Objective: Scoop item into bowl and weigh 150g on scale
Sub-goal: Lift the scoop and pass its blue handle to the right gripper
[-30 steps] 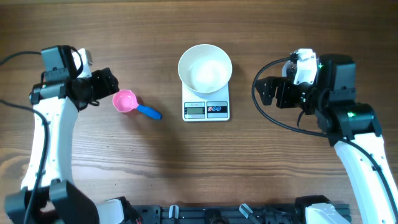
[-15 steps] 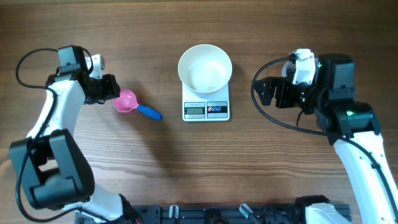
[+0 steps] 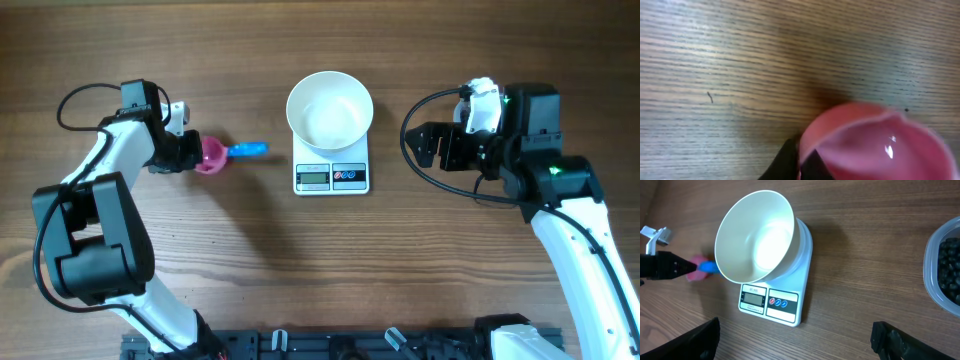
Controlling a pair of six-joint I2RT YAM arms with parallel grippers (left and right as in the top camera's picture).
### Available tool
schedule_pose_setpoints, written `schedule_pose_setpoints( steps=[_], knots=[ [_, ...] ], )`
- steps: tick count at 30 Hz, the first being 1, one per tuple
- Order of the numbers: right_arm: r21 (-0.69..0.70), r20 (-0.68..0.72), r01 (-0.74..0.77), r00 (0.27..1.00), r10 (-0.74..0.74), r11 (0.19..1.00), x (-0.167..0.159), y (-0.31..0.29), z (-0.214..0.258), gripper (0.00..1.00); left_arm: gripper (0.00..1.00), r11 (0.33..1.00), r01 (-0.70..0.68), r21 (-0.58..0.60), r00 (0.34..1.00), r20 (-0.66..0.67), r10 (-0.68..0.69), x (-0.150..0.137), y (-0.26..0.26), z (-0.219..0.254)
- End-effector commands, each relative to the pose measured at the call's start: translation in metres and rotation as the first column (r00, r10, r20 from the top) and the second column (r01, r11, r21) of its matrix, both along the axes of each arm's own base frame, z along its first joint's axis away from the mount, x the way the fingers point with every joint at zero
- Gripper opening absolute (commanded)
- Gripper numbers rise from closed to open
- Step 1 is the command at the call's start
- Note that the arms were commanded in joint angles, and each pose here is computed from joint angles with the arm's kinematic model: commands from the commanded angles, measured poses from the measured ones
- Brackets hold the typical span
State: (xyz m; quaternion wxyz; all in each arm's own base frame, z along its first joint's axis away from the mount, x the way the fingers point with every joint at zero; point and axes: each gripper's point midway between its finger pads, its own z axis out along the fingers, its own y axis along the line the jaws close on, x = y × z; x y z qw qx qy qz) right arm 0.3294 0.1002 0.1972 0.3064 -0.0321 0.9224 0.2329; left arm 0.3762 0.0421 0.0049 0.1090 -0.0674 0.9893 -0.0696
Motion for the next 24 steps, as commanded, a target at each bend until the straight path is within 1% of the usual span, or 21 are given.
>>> schedule_pose_setpoints(
  steps=[1,3,6,7,9,10,12,14,15,17,18,19,20,21,23,24],
  knots=[
    [0.015,0.016,-0.023,1.000,0.023,1.000,0.004,0.005,0.007,1.00,0.04,1.000,-0.004,0.003,1.000,0.025,0.004,0.007,0.001,0.008],
    [0.034,0.012,-0.021,1.000,0.020,0.999,0.003,0.007,0.008,1.00,0.04,1.000,-0.012,0.009,0.997,0.074,0.011,0.013,0.002,0.028],
    [0.120,0.030,-0.061,0.998,0.058,0.991,0.004,0.021,0.019,0.99,0.04,0.996,-0.092,0.000,0.973,0.215,0.090,0.024,0.006,0.087],
    [0.158,0.036,-0.069,0.997,0.064,0.985,0.004,0.026,0.025,0.97,0.04,0.989,-0.144,-0.029,0.951,0.274,0.146,0.025,0.004,0.114],
    [0.268,0.069,-0.104,0.994,0.089,0.958,0.007,0.042,0.044,0.93,0.04,0.973,-0.196,-0.123,0.909,0.350,0.227,0.023,-0.007,0.155],
    [0.310,0.091,-0.115,0.992,0.090,0.944,0.010,0.050,0.054,0.92,0.04,0.961,-0.212,-0.180,0.889,0.372,0.266,0.020,-0.016,0.173],
    [0.368,0.133,-0.126,0.988,0.082,0.921,0.016,0.066,0.072,0.89,0.04,0.947,-0.221,-0.232,0.873,0.387,0.298,0.016,-0.032,0.190],
    [0.389,0.170,-0.161,0.980,0.101,0.907,0.016,0.080,0.083,0.87,0.04,0.958,-0.157,-0.241,0.885,0.397,0.245,0.012,-0.056,0.198],
    [0.388,0.205,-0.218,0.968,0.146,0.896,0.011,0.095,0.089,0.84,0.04,0.971,-0.085,-0.226,0.899,0.403,0.172,0.009,-0.075,0.198],
    [0.362,0.235,-0.281,0.950,0.205,0.889,0.003,0.107,0.089,0.82,0.04,0.983,0.049,-0.177,0.905,0.424,0.031,0.006,-0.100,0.196],
    [0.355,0.253,-0.335,0.933,0.256,0.873,-0.005,0.114,0.090,0.81,0.04,0.978,0.136,-0.159,0.897,0.438,-0.053,0.003,-0.114,0.197],
    [0.359,0.269,-0.387,0.914,0.303,0.850,-0.011,0.119,0.093,0.80,0.04,0.956,0.246,-0.159,0.876,0.458,-0.150,-0.002,-0.134,0.200],
    [0.366,0.276,-0.416,0.903,0.330,0.833,-0.016,0.121,0.094,0.80,0.04,0.938,0.305,-0.167,0.861,0.470,-0.196,-0.005,-0.145,0.202],
    [0.368,0.279,-0.428,0.898,0.341,0.825,-0.017,0.122,0.095,0.80,0.04,0.920,0.348,-0.179,0.848,0.478,-0.228,-0.008,-0.153,0.203],
    [0.381,0.281,-0.458,0.885,0.371,0.803,-0.022,0.126,0.096,0.79,0.04,0.896,0.385,-0.221,0.840,0.485,-0.242,-0.012,-0.163,0.207],
    [0.391,0.274,-0.465,0.883,0.382,0.795,-0.024,0.127,0.094,0.75,0.04,0.886,0.397,-0.241,0.840,0.484,-0.245,-0.013,-0.166,0.207]
  ],
)
